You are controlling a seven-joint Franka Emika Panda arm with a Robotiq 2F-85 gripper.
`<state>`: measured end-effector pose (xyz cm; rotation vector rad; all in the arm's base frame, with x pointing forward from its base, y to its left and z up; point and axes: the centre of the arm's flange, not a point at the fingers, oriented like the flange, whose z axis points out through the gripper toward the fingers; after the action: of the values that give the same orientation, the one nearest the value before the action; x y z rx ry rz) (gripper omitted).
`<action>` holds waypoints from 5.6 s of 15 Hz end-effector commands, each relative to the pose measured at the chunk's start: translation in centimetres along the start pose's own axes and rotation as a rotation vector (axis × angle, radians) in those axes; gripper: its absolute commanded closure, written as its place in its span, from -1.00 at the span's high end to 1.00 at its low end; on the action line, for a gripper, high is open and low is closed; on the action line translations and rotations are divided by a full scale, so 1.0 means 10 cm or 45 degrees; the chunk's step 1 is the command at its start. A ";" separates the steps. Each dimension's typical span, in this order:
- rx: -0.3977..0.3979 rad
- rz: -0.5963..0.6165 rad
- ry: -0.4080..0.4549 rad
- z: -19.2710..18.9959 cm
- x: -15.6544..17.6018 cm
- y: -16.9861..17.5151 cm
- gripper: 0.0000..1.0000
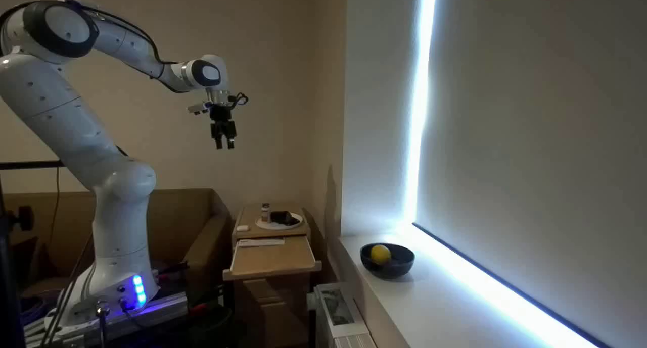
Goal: Pick the sock on the plate and put it on the white counter
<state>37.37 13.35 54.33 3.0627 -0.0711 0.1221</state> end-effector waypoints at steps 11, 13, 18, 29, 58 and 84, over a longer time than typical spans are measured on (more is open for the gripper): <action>-0.170 0.652 -0.354 1.31 1.40 -0.94 1.00; -0.177 0.791 -0.409 1.43 1.74 -1.01 1.00; -0.182 0.834 -0.419 1.66 1.63 -0.85 1.00; 0.033 1.445 -0.607 2.56 2.65 -0.04 1.00; 0.160 1.778 -0.292 3.78 3.26 -1.17 1.00; 0.279 1.978 -0.255 3.90 3.26 -0.82 -1.00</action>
<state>73.81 18.91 14.97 2.3269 -2.3105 -0.0375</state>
